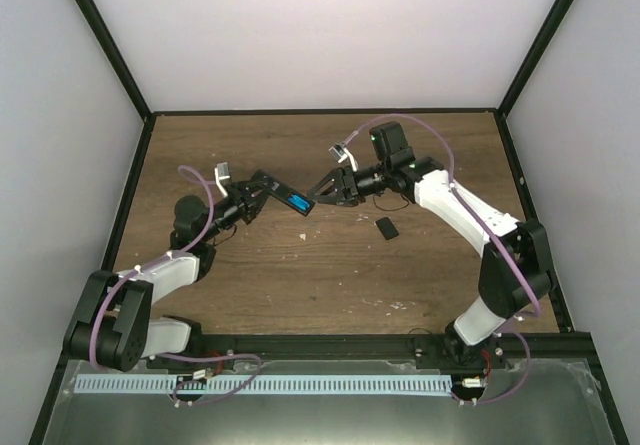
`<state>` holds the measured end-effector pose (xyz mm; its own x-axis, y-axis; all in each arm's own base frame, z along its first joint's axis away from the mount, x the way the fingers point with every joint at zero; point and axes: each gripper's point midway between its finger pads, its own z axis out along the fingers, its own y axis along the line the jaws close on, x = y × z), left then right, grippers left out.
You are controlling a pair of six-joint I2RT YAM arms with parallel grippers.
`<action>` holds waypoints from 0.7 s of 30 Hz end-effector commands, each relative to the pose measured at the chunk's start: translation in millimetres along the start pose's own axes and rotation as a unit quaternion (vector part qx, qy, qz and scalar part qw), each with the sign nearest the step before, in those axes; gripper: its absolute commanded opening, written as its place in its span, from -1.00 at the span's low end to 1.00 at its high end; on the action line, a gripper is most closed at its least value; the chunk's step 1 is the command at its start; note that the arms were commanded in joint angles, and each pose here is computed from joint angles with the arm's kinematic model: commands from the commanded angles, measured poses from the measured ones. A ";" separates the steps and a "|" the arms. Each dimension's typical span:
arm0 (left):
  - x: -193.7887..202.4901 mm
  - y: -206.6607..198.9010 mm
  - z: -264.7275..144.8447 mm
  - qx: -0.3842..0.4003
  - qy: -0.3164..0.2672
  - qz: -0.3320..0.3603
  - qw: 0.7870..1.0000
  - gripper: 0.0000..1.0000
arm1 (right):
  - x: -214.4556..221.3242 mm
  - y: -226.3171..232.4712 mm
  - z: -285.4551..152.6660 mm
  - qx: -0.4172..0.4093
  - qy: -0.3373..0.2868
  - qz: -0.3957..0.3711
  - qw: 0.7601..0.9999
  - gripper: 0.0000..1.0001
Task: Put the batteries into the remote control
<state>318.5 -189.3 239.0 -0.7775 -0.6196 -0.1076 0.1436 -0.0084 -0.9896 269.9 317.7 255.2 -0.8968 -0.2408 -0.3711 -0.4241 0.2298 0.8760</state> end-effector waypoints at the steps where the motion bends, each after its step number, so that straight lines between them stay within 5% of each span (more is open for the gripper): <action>1: -4.1 -19.1 3.1 0.026 -0.006 0.021 0.999 -1.00 | 2.2 5.4 7.8 -0.020 0.017 -0.008 1.000 0.18; 21: -3.3 -25.3 2.0 0.043 -0.005 0.006 0.999 -1.00 | -1.5 15.0 20.0 -0.049 0.028 -0.064 0.996 0.02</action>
<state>318.0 -189.2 248.9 -0.7789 -0.6197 -0.0963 0.1560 -0.0427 -0.9868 261.6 333.5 245.7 -0.8646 -0.3061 -0.3984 -0.4601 0.1640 0.8726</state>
